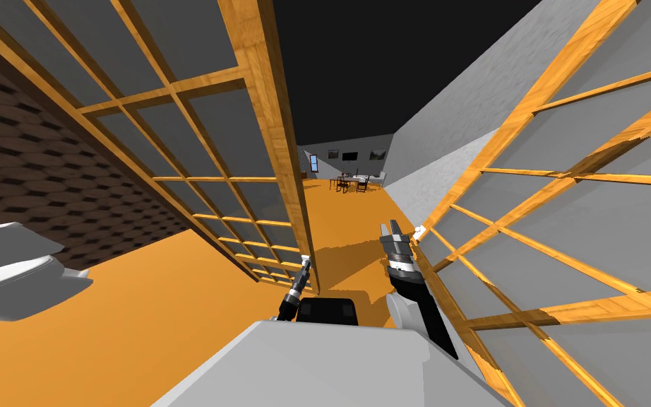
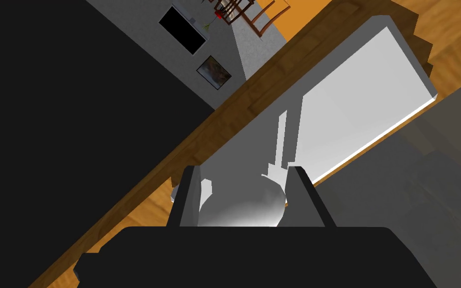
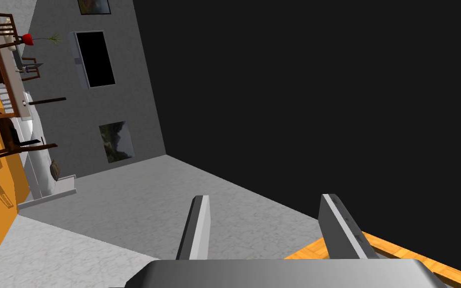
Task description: Push the door open
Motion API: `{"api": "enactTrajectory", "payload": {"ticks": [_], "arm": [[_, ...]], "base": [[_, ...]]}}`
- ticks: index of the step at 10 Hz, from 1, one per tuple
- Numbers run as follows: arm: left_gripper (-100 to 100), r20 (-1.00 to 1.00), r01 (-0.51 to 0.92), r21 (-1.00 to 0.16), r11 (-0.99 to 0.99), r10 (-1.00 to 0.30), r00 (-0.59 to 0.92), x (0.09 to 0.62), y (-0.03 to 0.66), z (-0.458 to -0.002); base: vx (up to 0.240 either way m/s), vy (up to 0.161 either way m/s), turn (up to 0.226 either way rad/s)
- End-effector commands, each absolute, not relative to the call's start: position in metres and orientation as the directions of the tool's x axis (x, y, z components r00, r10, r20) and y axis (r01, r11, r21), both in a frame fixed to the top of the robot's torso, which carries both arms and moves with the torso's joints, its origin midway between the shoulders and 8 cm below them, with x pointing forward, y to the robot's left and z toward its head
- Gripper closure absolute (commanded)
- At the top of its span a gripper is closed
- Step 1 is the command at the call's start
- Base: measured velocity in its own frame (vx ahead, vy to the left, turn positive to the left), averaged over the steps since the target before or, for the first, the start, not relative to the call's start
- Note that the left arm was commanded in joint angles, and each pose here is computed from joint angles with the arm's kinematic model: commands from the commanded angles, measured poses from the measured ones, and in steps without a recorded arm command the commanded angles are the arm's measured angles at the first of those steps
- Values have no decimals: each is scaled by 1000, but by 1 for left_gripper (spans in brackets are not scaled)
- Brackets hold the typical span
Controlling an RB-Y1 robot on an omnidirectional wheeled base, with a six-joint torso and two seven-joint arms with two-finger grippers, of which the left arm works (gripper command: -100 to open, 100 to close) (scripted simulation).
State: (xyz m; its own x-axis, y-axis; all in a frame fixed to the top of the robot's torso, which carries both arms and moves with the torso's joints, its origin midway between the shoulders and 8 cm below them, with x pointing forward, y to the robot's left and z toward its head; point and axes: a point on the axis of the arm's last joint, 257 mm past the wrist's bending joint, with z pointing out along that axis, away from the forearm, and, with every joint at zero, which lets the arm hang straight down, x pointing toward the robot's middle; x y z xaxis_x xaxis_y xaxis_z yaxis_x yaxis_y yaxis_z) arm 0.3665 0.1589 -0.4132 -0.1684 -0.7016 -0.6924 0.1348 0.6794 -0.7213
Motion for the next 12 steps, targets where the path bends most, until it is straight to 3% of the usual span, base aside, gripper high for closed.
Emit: {"api": "enactTrajectory", "payload": {"ticks": [1,12], "arm": [[100,-695,133,-719,682,-708,-128,376,180,-404],[100,-659,122,-752,648,-742,-125,379,183,-404]], "base": [[4,-4,14],[5,-4,-3]]}}
